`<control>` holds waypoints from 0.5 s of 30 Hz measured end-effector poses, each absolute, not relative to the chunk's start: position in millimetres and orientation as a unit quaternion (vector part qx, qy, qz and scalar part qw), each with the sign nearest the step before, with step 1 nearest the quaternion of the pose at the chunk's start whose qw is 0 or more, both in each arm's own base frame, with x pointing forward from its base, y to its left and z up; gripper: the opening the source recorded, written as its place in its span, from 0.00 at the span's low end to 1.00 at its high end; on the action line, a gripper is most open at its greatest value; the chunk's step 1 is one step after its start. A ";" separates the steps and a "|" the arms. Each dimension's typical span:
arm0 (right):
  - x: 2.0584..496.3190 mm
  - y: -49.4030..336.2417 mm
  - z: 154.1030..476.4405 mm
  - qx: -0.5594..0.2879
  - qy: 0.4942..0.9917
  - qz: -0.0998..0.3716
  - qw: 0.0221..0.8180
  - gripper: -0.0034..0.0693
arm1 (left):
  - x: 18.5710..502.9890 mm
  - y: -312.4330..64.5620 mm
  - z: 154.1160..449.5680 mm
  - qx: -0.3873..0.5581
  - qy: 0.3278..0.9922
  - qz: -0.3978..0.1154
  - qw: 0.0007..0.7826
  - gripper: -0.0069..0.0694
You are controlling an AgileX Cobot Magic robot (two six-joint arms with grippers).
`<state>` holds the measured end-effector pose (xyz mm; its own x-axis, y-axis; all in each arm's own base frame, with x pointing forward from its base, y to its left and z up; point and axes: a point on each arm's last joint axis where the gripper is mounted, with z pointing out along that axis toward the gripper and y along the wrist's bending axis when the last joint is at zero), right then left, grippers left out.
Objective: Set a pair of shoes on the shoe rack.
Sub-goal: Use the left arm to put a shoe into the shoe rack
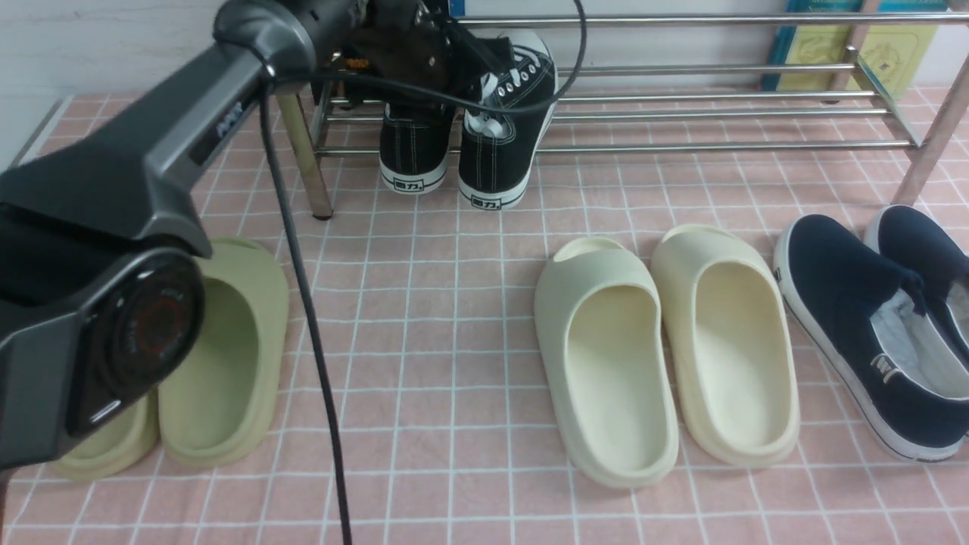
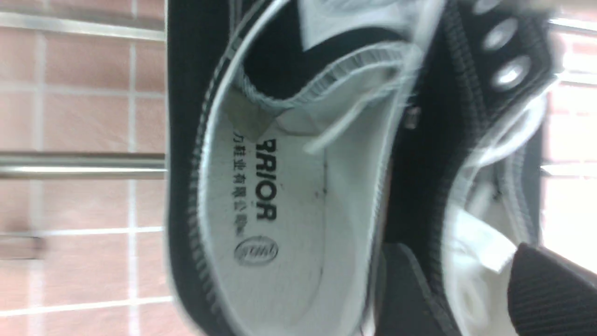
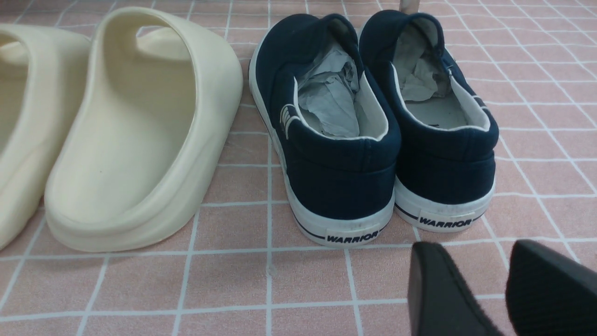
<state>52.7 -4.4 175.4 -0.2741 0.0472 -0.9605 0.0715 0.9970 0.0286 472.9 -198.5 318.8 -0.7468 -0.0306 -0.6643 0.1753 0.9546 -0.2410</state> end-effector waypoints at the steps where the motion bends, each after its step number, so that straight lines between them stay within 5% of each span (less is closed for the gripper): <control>1: 52.7 -4.4 175.4 0.037 0.798 -0.010 0.601 0.38 | 466.9 -197.4 327.0 0.058 0.924 -0.135 0.352 0.54; 6: 52.7 -4.4 175.4 0.037 0.798 -0.010 0.601 0.38 | 435.3 -204.9 345.0 0.143 0.937 -0.082 0.307 0.29; 10: 52.7 -4.4 175.4 0.037 0.798 -0.010 0.601 0.38 | 432.1 -225.1 310.1 0.179 0.942 -0.059 0.277 0.12; 15: 52.7 -4.4 175.4 0.037 0.798 -0.010 0.601 0.38 | 444.7 -242.6 264.0 0.195 0.942 -0.048 0.270 0.09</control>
<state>52.7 -4.4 175.4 -0.2741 0.0472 -0.9605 0.0715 0.9970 0.0286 444.7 -242.6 264.0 -0.7788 0.3412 -0.5264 0.3927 0.9195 0.0150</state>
